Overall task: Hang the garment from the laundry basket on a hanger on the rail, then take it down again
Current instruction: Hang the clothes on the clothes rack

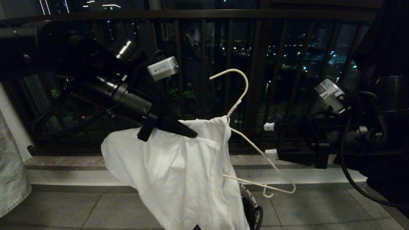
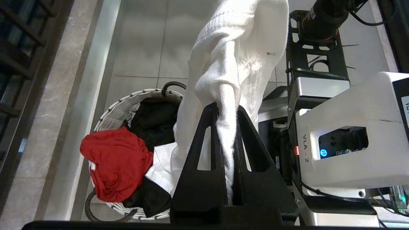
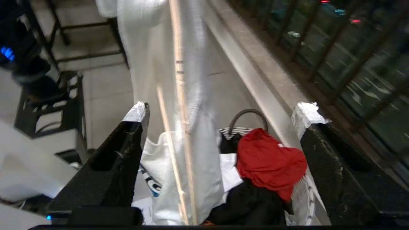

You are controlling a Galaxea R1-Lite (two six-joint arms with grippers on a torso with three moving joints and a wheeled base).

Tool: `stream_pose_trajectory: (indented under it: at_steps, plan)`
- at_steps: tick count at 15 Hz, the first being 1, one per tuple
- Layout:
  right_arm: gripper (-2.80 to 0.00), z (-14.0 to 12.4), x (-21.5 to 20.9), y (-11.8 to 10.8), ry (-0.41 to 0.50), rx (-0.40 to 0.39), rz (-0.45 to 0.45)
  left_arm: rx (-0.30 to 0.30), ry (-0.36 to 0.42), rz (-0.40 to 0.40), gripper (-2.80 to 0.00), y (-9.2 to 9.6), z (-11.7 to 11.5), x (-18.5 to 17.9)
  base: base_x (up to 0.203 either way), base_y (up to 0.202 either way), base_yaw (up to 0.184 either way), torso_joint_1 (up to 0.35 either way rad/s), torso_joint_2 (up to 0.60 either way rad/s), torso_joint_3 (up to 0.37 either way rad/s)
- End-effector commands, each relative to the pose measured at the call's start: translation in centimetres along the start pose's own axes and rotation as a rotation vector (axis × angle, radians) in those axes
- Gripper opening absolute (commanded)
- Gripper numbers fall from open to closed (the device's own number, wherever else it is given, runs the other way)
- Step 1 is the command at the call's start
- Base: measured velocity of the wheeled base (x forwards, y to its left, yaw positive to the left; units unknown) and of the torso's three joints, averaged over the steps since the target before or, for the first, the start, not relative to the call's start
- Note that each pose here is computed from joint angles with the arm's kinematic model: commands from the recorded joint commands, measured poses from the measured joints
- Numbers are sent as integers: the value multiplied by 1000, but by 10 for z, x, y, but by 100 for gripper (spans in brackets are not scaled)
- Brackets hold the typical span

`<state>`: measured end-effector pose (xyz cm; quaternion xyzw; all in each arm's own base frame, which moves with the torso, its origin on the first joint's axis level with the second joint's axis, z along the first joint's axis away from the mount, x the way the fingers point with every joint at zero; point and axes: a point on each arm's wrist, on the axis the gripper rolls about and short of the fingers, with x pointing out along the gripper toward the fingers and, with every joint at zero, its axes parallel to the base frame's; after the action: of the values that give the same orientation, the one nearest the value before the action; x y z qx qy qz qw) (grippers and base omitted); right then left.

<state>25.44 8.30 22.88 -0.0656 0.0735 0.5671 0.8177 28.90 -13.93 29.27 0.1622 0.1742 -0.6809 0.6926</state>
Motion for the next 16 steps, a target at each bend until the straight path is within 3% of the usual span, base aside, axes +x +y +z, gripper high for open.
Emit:
stream_pose_trajectory:
  at_steps: [1,3,4,8,11,16]
  plan:
    - [0,12,-9,2,-33,37,-17,-35,-13,27,-280,1,-2,-13,0,0,0,0,0,0]
    - [0,21,-10,4,-51,102,-10,-76,-21,34,-280,0,-1,-16,0,0,0,0,0,0]
    - [-280,28,-14,8,-68,128,-12,-92,-27,33,-280,-2,1,-18,0,0,0,0,0,0]
    - [-280,58,-38,35,-143,388,-45,-128,-54,69,-280,-9,6,-35,0,0,0,0,0,0]
    - [-280,47,-42,48,-38,585,-112,-183,-99,67,-280,-18,6,-50,0,0,0,0,0,0]
    - [-280,40,16,75,177,640,-204,-241,-240,7,-280,-27,-11,-80,0,0,0,0,0,0]
